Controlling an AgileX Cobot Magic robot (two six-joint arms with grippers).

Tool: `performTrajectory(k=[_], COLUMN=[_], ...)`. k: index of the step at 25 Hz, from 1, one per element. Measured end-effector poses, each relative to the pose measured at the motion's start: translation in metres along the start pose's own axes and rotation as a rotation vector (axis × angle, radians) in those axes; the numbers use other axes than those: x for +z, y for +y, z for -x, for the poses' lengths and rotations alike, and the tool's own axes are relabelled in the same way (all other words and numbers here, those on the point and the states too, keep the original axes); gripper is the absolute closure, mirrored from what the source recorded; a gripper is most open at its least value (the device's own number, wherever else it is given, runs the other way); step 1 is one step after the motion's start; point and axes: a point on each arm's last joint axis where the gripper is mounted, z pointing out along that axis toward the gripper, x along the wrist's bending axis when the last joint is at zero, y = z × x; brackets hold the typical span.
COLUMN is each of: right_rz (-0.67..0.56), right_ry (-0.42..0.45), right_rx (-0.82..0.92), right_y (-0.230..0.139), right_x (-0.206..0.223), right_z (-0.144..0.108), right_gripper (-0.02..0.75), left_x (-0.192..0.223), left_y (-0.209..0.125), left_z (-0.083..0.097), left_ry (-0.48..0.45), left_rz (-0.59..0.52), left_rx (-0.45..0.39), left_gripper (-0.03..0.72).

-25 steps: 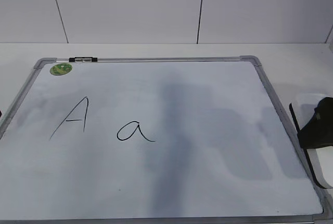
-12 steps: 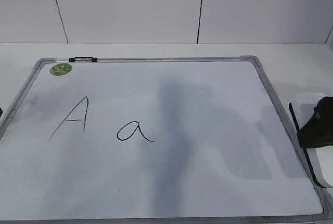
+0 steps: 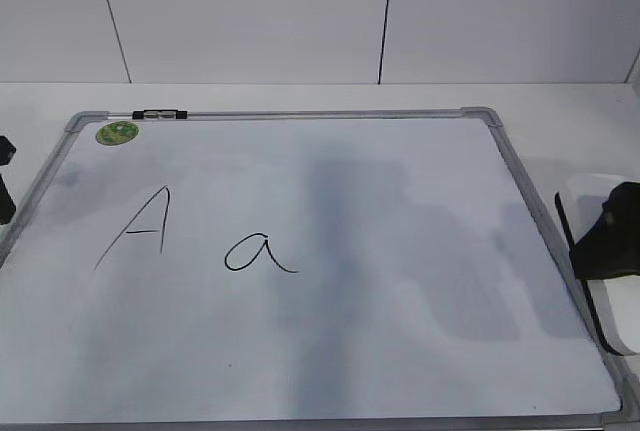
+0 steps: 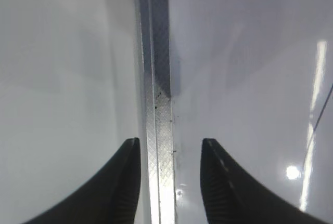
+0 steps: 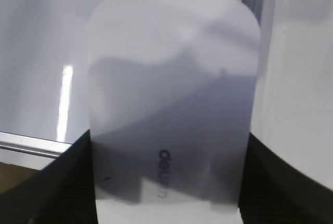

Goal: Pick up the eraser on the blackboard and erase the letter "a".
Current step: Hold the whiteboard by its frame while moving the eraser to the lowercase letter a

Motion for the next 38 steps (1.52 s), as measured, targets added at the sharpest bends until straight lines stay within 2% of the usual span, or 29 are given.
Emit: performTrajectory(k=[8, 16, 22, 34, 38], right_rz=[0.010, 0.012, 0.012, 0.012, 0.012], right_ry=[0.000, 0.000, 0.000, 0.000, 0.000], right_rx=[0.000, -0.013, -0.017, -0.021, -0.022], right_y=[0.001, 0.001, 0.001, 0.001, 0.001], right_x=[0.000, 0.000, 0.000, 0.000, 0.000], right_z=[0.000, 0.000, 0.000, 0.000, 0.000], right_gripper=[0.199, 0.199, 0.199, 0.199, 0.199], left_x=[0.013, 0.025, 0.026, 0.037, 0.037], left_y=[0.005, 0.006, 0.006, 0.007, 0.007], left_z=[-0.006, -0.010, -0.011, -0.015, -0.014], left_ry=[0.000, -0.001, 0.002, 0.000, -0.006], left_rz=[-0.029, -0.061, -0.061, -0.087, -0.089], left_rx=[-0.009, -0.015, -0.015, -0.022, -0.025], left_gripper=[0.450, 0.456, 0.523, 0.543, 0.604])
